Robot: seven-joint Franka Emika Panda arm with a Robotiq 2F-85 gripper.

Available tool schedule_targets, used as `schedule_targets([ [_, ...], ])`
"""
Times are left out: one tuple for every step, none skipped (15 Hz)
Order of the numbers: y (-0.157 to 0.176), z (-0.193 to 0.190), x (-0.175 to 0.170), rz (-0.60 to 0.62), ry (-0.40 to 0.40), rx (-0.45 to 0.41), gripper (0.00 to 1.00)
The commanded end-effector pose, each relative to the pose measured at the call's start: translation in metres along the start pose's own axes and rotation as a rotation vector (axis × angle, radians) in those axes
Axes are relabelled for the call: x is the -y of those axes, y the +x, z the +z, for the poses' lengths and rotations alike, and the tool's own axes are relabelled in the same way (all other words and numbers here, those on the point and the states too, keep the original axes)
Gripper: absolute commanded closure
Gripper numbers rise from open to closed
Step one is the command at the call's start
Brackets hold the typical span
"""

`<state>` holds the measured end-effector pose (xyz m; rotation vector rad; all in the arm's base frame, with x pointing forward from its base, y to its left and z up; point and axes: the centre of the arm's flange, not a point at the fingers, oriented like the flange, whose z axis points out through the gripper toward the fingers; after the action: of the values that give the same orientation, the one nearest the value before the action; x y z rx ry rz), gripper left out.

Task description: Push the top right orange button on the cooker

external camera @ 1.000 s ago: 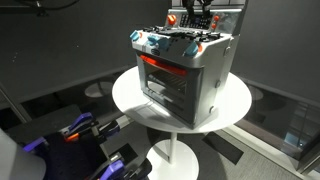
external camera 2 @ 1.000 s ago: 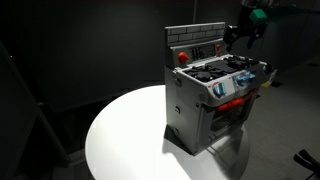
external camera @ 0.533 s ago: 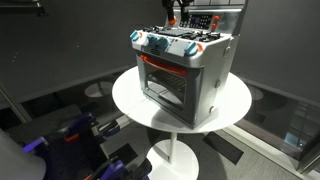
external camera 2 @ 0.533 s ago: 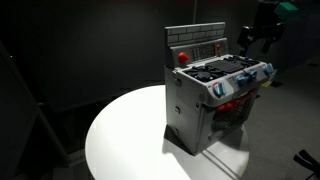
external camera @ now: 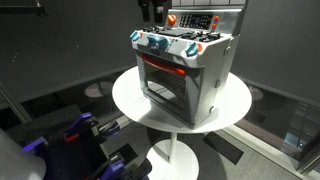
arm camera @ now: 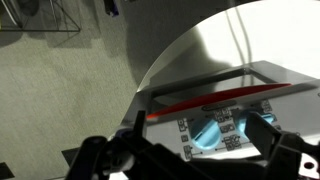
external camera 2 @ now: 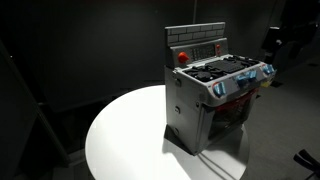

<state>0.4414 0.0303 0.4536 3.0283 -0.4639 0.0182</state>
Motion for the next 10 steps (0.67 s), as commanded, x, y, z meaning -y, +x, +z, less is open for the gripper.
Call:
schedule_targets([
  [-0.028, -0.007, -0.01, -0.026, 0.013, 0.032, 0.0],
  [-0.032, -0.008, -0.011, -0.028, 0.011, 0.039, 0.0],
  [-0.035, -0.008, -0.011, -0.029, 0.009, 0.041, 0.0],
  [-0.037, -0.007, -0.012, -0.03, 0.006, 0.045, 0.0],
  [-0.039, -0.007, -0.013, -0.031, 0.004, 0.049, 0.0],
  [-0.04, -0.007, -0.013, -0.032, 0.003, 0.049, 0.0],
  [-0.04, -0.007, -0.013, -0.034, 0.005, 0.049, 0.0],
  [-0.031, -0.003, -0.007, -0.02, -0.012, 0.041, 0.0],
  [-0.032, -0.002, -0.007, -0.022, -0.013, 0.041, 0.0],
  [-0.033, -0.002, -0.008, -0.023, -0.013, 0.041, 0.0],
])
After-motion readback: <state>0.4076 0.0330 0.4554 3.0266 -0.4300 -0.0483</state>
